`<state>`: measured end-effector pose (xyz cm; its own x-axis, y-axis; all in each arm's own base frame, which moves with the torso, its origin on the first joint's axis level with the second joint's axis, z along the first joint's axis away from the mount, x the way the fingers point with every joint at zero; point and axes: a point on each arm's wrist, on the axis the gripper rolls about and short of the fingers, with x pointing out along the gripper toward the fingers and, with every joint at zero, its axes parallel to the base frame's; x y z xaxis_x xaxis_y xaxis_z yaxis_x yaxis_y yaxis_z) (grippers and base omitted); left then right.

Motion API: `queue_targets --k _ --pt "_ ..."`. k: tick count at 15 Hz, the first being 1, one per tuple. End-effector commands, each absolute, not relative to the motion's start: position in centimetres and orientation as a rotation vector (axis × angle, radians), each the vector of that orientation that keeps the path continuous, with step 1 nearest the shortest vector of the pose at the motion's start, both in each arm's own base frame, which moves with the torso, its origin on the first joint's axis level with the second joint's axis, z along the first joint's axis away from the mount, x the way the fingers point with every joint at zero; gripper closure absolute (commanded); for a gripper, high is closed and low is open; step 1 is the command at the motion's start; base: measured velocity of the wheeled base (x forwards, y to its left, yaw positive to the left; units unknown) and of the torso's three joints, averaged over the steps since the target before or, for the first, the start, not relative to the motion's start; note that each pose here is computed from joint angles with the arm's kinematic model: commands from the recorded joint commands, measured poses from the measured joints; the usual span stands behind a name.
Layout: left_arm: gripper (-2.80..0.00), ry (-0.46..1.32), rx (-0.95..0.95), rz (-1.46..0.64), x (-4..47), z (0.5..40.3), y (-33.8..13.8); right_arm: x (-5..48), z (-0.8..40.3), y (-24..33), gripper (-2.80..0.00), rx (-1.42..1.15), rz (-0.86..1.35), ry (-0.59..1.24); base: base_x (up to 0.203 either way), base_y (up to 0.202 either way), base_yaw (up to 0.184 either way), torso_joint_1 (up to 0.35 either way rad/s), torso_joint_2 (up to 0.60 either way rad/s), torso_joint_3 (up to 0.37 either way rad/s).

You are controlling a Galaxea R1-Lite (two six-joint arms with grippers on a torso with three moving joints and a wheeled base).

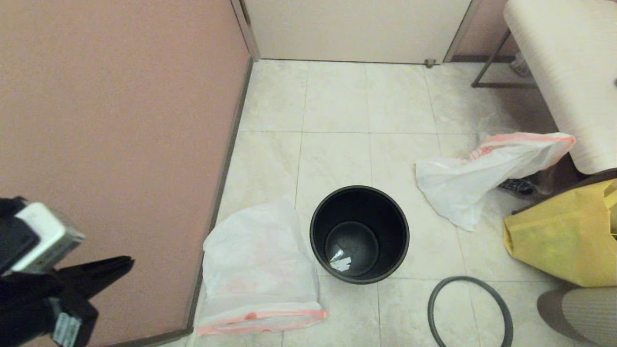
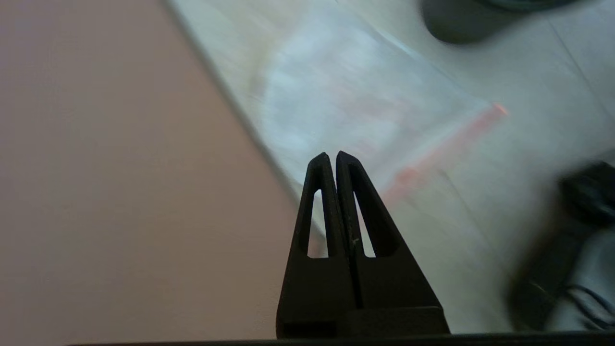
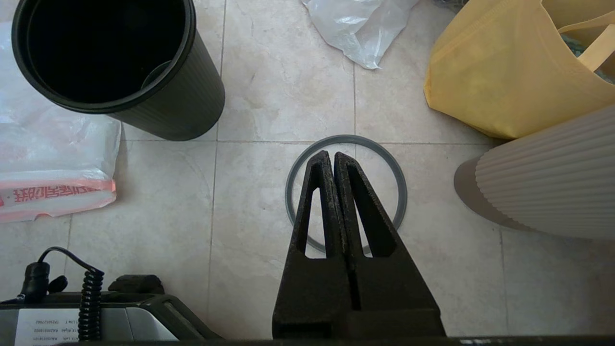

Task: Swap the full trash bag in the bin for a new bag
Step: Pick up a new trash bag

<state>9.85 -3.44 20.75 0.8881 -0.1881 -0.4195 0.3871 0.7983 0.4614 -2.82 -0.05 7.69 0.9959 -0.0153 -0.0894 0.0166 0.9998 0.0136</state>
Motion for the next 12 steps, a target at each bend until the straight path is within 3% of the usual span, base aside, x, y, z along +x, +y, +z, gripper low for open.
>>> queue_targets --k 1,4,8,12 --pt "0.00 0.572 0.595 -0.310 13.2 18.0 -7.4 -2.8 7.7 0.0 0.00 0.014 -0.015 0.092 0.000 0.000 0.000 0.000 0.00 0.000" --pt "0.00 0.752 0.625 -0.199 16.8 14.0 -11.7 -2.8 7.7 0.0 0.00 0.014 -0.016 0.092 0.000 0.000 0.000 0.000 0.00 0.000" --pt "0.00 0.845 0.614 -0.075 21.9 10.1 -15.3 -2.8 7.7 0.0 0.00 0.014 -0.016 0.092 0.000 0.000 0.000 0.000 0.00 0.000" --pt "0.00 0.945 0.573 0.087 28.1 6.7 -13.7 -2.8 7.7 -0.1 0.00 0.014 -0.016 0.092 0.000 0.000 0.000 0.000 0.00 0.000"
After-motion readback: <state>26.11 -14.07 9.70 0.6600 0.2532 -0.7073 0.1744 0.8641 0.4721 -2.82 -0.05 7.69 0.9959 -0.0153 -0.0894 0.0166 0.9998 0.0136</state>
